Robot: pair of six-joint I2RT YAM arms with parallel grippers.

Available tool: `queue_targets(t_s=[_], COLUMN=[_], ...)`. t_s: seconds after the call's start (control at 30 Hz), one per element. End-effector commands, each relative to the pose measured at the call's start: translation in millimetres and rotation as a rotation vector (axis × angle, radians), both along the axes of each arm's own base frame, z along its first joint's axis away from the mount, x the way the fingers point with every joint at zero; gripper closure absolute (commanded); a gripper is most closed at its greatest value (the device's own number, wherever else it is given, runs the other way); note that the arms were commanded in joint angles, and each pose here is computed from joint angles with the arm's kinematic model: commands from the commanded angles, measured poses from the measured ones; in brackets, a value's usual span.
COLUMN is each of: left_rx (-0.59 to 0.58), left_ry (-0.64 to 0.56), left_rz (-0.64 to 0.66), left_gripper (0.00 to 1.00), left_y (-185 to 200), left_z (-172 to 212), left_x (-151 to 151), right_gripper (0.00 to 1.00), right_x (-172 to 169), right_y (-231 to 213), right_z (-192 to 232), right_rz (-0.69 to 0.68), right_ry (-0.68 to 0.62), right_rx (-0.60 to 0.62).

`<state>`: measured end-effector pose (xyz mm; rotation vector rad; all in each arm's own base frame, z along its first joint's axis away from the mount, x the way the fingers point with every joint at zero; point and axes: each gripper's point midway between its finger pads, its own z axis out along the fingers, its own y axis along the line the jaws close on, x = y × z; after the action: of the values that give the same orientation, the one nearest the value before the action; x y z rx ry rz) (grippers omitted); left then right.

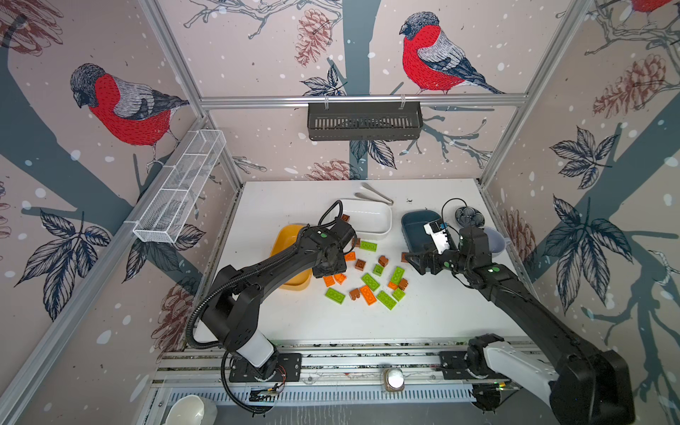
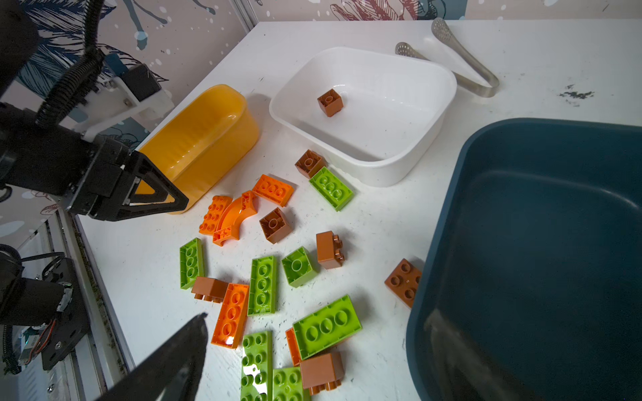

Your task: Sort the legos into containers by color

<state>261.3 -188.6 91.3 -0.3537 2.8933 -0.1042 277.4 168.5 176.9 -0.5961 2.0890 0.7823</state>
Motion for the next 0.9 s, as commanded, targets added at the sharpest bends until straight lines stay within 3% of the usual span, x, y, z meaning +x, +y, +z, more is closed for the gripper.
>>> queue_targets(t_s=[0.0,0.13,0.33,0.87], left_rx=[-0.06,-0.017,0.027,0.006], left_ry=[-0.019,0.006,0.013,0.015], left_rz=[0.083,0.096,0.074,0.062], left_gripper=[0.49,0.54,0.54,0.53], left_y=[-7.2,4.0,10.6,23.5], left_z=[-8.7,-29.8,-48.2,-63.4], left_x=[3.3,-5.1,-4.4,5.0], right_gripper=[0.01,0.01,0.01,0.01], right_x=[-1.6,-5.4,-10.4,-11.5], right_y=[4.5,6.5,6.7,4.1], right_z=[6.4,8.3,11.2,12.1], right_rz=[0.022,0.033,0.04,0.027], right_ry=[-0.02,-0.015,-0.024,-0.021], right_rx=[0.024,0.036,0.048,0.037])
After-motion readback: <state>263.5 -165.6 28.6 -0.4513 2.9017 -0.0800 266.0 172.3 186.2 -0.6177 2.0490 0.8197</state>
